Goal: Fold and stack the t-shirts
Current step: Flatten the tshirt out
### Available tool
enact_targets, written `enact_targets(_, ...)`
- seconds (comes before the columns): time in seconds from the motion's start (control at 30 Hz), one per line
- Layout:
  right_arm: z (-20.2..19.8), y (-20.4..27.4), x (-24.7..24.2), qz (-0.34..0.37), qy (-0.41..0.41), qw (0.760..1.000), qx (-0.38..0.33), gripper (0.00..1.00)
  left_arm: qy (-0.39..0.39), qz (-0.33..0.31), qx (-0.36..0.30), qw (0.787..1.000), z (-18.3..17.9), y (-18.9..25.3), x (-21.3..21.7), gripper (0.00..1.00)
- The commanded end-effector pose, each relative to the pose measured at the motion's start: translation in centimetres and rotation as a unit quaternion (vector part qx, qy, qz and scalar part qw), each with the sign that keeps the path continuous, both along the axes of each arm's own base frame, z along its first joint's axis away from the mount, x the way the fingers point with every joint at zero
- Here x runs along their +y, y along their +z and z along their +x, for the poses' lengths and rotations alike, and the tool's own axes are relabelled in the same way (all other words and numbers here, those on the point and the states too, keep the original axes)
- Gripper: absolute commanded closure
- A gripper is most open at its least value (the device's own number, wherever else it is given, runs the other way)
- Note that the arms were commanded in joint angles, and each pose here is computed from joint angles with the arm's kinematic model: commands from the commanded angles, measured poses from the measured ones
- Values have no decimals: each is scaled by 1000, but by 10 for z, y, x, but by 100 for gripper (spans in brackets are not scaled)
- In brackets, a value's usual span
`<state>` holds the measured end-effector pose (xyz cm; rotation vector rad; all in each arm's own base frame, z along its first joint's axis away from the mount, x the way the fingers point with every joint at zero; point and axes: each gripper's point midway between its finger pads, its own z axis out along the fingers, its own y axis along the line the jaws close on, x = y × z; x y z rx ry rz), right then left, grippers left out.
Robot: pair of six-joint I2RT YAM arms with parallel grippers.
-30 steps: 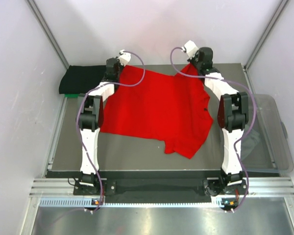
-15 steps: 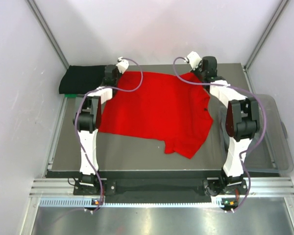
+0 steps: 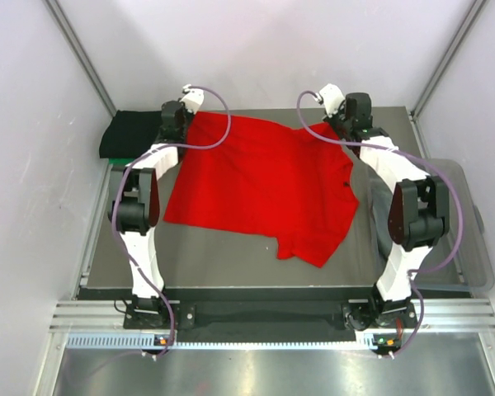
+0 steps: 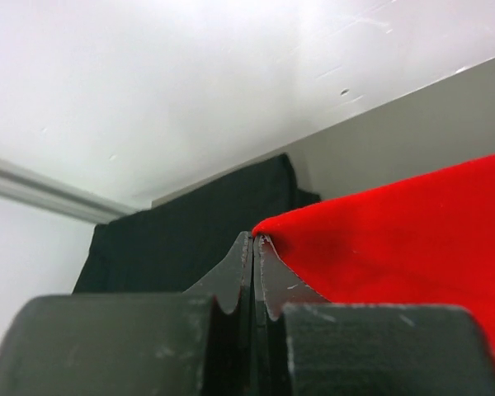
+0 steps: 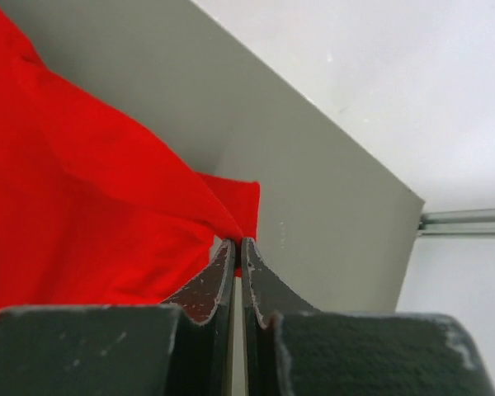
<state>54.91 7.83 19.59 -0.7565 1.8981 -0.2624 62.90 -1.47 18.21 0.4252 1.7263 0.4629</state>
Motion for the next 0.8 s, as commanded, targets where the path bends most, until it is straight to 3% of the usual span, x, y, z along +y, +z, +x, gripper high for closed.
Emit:
enact_targets(0.0, -5, 21, 12, 20, 8, 1000, -16, 100, 11, -21, -60, 998, -13, 58, 12, 100)
enact_targets(0.27, 32, 34, 24, 30, 5, 999, -40, 100, 8, -22, -64, 998, -14, 68, 20, 100)
enact_targets(0.77, 62, 73, 3, 0, -30, 995, -93, 100, -23, -26, -72, 997, 40, 70, 3, 100)
